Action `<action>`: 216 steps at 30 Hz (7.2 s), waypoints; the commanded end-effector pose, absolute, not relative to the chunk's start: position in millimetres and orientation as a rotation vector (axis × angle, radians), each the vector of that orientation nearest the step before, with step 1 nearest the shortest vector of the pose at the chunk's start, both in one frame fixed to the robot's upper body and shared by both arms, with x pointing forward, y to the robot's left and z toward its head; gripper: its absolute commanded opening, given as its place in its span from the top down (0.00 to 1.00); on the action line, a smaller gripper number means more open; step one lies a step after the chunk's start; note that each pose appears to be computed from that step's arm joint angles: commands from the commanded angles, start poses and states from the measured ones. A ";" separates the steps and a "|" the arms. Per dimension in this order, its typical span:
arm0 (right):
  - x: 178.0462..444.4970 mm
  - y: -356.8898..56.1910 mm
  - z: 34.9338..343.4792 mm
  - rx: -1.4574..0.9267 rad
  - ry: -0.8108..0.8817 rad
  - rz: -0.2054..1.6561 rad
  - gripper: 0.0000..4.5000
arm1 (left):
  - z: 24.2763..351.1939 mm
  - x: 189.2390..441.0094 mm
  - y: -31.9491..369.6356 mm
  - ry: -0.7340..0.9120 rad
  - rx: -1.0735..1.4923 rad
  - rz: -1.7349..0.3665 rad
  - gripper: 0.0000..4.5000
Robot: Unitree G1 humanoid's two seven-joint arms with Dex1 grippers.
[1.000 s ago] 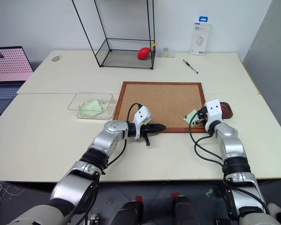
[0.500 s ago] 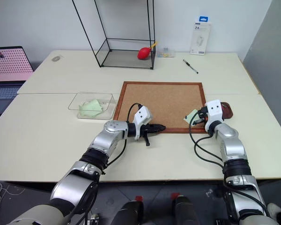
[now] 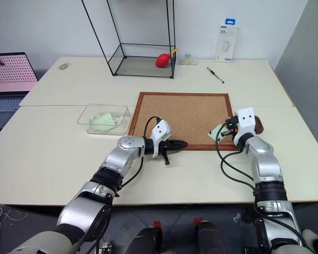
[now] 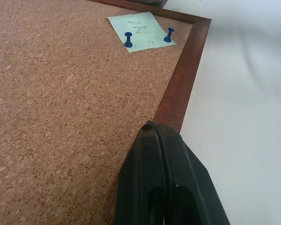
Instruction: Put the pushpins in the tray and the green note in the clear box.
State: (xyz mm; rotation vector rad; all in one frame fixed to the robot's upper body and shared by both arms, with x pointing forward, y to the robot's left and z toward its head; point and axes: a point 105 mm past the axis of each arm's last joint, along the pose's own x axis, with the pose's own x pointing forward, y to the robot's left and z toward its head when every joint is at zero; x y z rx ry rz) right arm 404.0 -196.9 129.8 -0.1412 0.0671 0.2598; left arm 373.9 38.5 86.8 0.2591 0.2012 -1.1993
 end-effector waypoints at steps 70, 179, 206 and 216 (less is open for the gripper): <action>359.2 -178.9 113.2 -0.122 0.126 0.487 0.36 | 76.3 370.1 37.7 0.228 0.318 -1.217 1.00; 392.3 -141.1 111.0 -0.179 0.014 0.399 0.29 | 69.4 368.8 41.1 0.239 0.346 -1.215 1.00; 391.9 -143.9 131.5 -0.155 -0.031 0.415 1.00 | 69.3 369.7 43.1 0.239 0.346 -1.203 1.00; 387.9 -134.4 156.9 -0.153 -0.104 0.473 1.00 | 69.4 371.7 43.0 0.239 0.343 -1.189 1.00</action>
